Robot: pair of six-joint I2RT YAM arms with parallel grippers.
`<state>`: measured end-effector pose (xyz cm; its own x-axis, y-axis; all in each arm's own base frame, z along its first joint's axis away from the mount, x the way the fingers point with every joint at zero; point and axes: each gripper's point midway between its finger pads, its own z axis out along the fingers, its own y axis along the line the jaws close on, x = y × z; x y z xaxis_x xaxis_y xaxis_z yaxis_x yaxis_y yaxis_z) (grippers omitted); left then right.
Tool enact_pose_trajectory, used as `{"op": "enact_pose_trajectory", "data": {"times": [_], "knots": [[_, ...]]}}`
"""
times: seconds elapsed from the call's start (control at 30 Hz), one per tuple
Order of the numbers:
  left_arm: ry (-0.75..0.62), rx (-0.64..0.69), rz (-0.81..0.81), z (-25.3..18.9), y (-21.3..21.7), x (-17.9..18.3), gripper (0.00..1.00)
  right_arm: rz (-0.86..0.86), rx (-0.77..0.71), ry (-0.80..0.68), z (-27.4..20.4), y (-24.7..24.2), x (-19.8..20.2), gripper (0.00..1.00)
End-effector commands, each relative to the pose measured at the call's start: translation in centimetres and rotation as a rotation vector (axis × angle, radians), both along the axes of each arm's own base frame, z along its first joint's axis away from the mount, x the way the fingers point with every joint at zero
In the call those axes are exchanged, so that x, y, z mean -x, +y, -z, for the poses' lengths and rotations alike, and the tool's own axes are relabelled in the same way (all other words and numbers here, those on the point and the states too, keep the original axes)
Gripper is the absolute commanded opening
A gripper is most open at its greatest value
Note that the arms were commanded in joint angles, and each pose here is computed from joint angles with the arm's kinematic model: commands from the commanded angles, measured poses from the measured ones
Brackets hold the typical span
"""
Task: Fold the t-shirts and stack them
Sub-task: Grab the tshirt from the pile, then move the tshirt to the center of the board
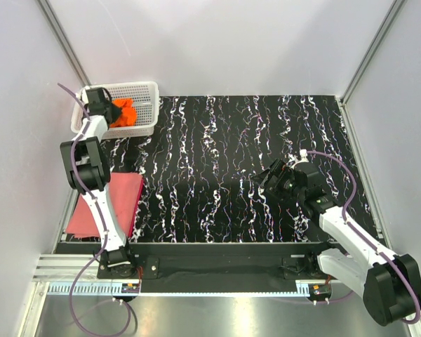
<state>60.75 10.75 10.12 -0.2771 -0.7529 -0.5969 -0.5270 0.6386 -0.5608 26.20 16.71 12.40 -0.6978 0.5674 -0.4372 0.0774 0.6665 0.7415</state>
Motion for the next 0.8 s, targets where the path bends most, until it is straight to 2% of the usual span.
{"op": "enact_pose_trajectory", "data": {"times": [0.0,0.1,0.17,0.23,0.27,0.37,0.4,0.47,0.5,0.6,0.63,0.7,0.73,0.77], "knots": [[-0.397,0.001,0.085,-14.8,-2.6,-1.8,0.00,0.009,0.001,-0.059,-1.3,-0.1,-1.0,1.00],[-0.499,0.065,0.128,-18.3,-4.8,-1.3,0.00,-0.013,-0.015,-0.030,-1.1,0.4,-0.9,1.00],[-0.599,0.117,0.155,-23.1,-6.5,0.5,0.00,-0.050,-0.022,-0.004,-0.6,1.0,-0.8,1.00],[-0.643,0.130,0.171,-25.6,-7.5,1.7,0.00,-0.085,-0.010,0.024,-0.1,1.3,-0.5,0.98],[-0.692,0.116,0.187,-28.8,-8.5,3.2,0.00,-0.089,0.005,0.052,0.5,1.2,-0.3,0.98],[-0.752,0.075,0.242,-33.1,-11.2,6.1,0.00,-0.109,0.035,0.057,0.5,0.9,-0.3,0.98],[-0.806,0.047,0.263,-36.4,-12.1,8.4,0.00,-0.108,0.047,0.067,0.4,0.7,-0.3,0.98],[-0.808,-0.013,0.327,-38.2,-15.1,10.7,0.00,-0.108,0.066,0.058,0.1,0.3,-0.3,0.98],[-0.849,-0.045,0.339,-40.6,-16.1,13.2,0.00,-0.102,0.080,0.058,-0.2,0.0,-0.4,0.98],[-0.827,-0.103,0.452,-40.8,-21.5,16.5,0.00,-0.085,0.096,0.043,-1.2,-0.6,-0.3,0.98],[-0.834,-0.089,0.516,-41.3,-24.2,18.9,0.00,-0.083,0.088,0.024,-2.0,-0.6,-0.1,0.98],[-0.784,-0.093,0.579,-38.6,-26.5,20.2,0.00,-0.077,0.080,0.014,-2.8,-0.8,0.2,0.98],[-0.768,-0.068,0.655,-37.5,-29.3,21.9,0.00,-0.068,0.068,-0.008,-3.6,-0.9,0.5,0.98],[-0.706,-0.051,0.707,-34.3,-30.7,22.9,0.04,-0.060,0.065,-0.014,-3.8,-1.1,0.7,0.98]]}}
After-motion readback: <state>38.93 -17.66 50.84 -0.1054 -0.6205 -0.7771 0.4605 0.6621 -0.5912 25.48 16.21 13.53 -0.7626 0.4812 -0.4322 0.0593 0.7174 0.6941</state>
